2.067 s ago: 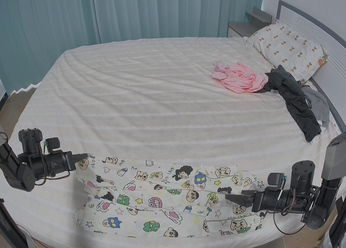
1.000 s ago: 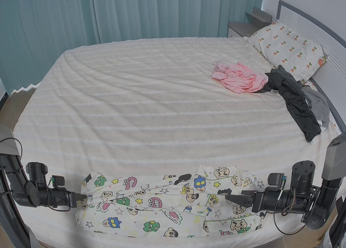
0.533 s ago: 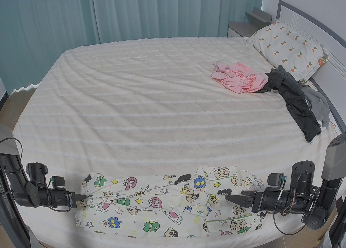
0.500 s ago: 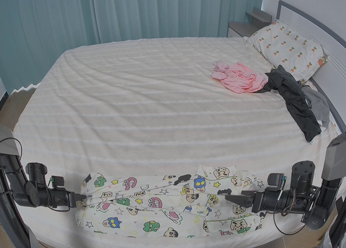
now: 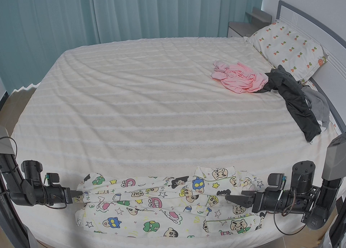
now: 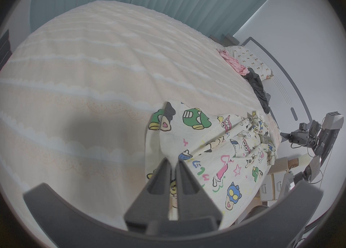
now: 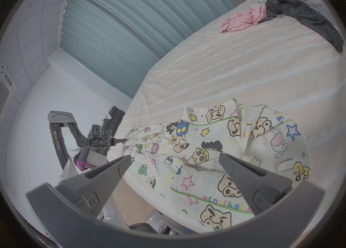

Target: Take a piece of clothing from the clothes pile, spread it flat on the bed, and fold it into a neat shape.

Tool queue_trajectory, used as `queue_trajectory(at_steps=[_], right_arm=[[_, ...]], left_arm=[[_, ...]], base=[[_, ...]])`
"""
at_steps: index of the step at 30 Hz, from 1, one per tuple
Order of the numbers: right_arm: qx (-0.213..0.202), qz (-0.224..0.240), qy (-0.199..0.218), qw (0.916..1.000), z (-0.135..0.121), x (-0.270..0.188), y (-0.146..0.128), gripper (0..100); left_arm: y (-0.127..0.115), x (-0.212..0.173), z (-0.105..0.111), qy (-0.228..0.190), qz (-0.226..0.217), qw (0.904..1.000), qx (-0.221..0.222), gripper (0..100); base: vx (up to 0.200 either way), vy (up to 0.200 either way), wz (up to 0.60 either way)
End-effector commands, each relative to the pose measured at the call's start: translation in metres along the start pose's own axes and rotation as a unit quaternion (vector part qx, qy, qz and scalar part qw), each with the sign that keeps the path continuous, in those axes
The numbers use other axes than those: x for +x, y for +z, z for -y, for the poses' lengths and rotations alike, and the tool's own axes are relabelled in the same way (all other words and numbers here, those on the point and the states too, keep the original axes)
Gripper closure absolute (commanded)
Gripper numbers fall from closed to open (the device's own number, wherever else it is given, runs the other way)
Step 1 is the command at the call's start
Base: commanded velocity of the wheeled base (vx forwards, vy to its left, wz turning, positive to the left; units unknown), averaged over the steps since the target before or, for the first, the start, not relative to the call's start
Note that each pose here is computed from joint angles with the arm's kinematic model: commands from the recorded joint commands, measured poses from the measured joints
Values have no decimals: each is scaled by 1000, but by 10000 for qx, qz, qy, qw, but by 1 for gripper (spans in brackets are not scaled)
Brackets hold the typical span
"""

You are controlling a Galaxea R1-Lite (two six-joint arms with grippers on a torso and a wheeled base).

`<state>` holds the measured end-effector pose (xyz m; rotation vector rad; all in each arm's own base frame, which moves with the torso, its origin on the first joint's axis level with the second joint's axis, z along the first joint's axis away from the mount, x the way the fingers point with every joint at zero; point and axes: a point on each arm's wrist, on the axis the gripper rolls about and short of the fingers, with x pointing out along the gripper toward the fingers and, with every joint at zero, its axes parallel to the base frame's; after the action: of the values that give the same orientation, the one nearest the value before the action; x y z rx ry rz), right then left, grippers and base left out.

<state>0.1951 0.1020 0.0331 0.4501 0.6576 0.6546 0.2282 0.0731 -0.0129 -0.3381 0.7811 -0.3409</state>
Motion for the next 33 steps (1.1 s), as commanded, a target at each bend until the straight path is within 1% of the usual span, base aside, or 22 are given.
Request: queue_trajectory(at_steps=[1, 6, 13, 17, 23, 28, 32, 33], right_arm=[[-26, 49, 35, 10000, -1, 0, 1, 0], [-29, 55, 38, 10000, -1, -1, 1, 0], [-29, 48, 52, 10000, -1, -1, 1, 0], [-37, 48, 52, 10000, -1, -1, 1, 0], [-45, 77, 60, 9999, -2, -2, 2, 0], [-40, 73, 65, 9999, -2, -2, 2, 0], [-45, 77, 60, 9999, -2, -2, 2, 0], [-45, 77, 60, 9999, -2, -2, 2, 0]], left_arm=[[2, 2, 3, -46, 13, 10000, 72, 0], [3, 2, 3, -43, 15, 9999, 89, 0], [10, 0, 2, 26, 139, 9998, 163, 0], [8, 13, 9, 124, -80, 9995, 291, 0], [2, 40, 19, 163, -465, 9975, 508, 0], [-2, 48, 23, 153, -608, 9966, 544, 0], [-3, 48, 24, 147, -632, 9968, 473, 0], [-3, 48, 24, 147, -638, 9968, 454, 100]], base=[[0, 0, 0], [0, 0, 0], [0, 0, 0], [0, 0, 0], [0, 0, 0], [0, 0, 0], [0, 0, 0], [0, 0, 0]])
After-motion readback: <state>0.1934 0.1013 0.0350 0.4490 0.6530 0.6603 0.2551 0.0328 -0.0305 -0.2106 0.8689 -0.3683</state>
